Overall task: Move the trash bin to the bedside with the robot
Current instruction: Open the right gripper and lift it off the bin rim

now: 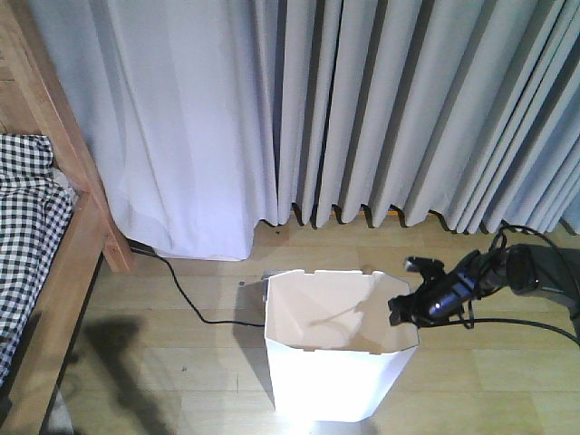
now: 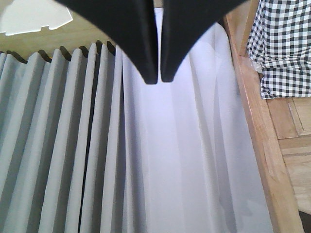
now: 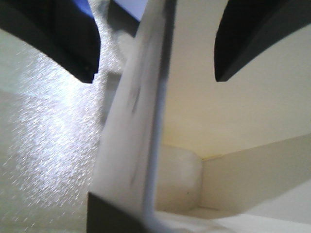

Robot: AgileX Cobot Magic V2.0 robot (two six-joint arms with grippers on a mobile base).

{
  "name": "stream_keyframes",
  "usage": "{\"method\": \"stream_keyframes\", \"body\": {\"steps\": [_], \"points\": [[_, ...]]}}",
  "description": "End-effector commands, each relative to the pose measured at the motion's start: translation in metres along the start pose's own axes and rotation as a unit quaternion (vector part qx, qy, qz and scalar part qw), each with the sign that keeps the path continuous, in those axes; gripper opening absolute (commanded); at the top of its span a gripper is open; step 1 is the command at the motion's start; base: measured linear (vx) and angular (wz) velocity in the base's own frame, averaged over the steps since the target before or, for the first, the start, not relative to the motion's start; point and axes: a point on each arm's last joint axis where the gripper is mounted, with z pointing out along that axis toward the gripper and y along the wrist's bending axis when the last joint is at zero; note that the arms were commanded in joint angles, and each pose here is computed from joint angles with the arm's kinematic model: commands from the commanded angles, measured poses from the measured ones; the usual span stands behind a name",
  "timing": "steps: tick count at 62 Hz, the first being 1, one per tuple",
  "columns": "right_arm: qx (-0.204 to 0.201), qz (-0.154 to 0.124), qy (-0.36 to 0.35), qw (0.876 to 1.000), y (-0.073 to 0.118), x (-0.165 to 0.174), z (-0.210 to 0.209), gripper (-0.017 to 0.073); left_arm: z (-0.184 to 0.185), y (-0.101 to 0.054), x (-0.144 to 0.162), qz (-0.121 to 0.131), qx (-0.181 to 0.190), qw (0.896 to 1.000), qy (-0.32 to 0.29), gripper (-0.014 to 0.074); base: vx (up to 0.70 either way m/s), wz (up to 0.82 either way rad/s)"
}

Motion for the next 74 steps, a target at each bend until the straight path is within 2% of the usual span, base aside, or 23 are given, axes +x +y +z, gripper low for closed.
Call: {"method": "stream_keyframes", "body": {"steps": [1,10,18,28,37,43,49,54,61,66,74], "points": [[0.019,-0.018,-0.051,0.998,0.008,-0.038,-0.046,0.0494,0.0,0.0,-0.001,-0.002,0.003,0.999,-0.032,-0.0006,0.0,-0.01],[0.071,-0.002,-0.083,0.994,0.01,-0.035,-0.073,0.0494,0.0,0.0,-0.001,-0.002,0.003,0.999,-0.032,-0.0006,0.0,0.0],[0.122,0.011,-0.094,0.988,0.012,-0.014,-0.092,0.0494,0.0,0.0,-0.001,-0.002,0.003,0.999,-0.032,-0.0006,0.0,0.0],[0.15,-0.017,-0.085,0.985,0.024,0.009,-0.124,0.0494,0.0,0.0,-0.001,-0.002,0.003,0.999,-0.032,-0.0006,0.0,0.0],[0.164,-0.02,-0.091,0.982,0.039,0.025,-0.162,0.0494,0.0,0.0,-0.001,-0.002,0.003,0.999,-0.032,-0.0006,0.0,0.0],[0.183,-0.024,-0.115,0.976,0.051,0.032,-0.196,0.0494,0.0,0.0,-0.001,-0.002,0.003,0.999,-0.032,-0.0006,0.0,0.0],[0.198,-0.046,-0.138,0.969,0.064,0.039,-0.231,0.0494,0.0,0.0,-0.001,-0.002,0.003,0.999,-0.032,-0.0006,0.0,0.0],[0.201,-0.062,-0.169,0.963,0.08,0.042,-0.268,0.0494,0.0,0.0,-0.001,-0.002,0.003,0.999,-0.032,-0.0006,0.0,0.0],[0.196,-0.068,-0.216,0.954,0.102,0.049,-0.316,0.0494,0.0,0.0,-0.001,-0.002,0.003,0.999,-0.032,-0.0006,0.0,0.0],[0.191,-0.069,-0.261,0.944,0.119,0.057,-0.352,0.0494,0.0,0.0,-0.001,-0.002,0.003,0.999,-0.032,-0.0006,0.0,0.0],[0.186,-0.075,-0.338,0.92,0.148,0.077,-0.408,0.0494,0.0,0.0,-0.001,-0.002,0.003,0.999,-0.032,-0.0006,0.0,0.0]]}}
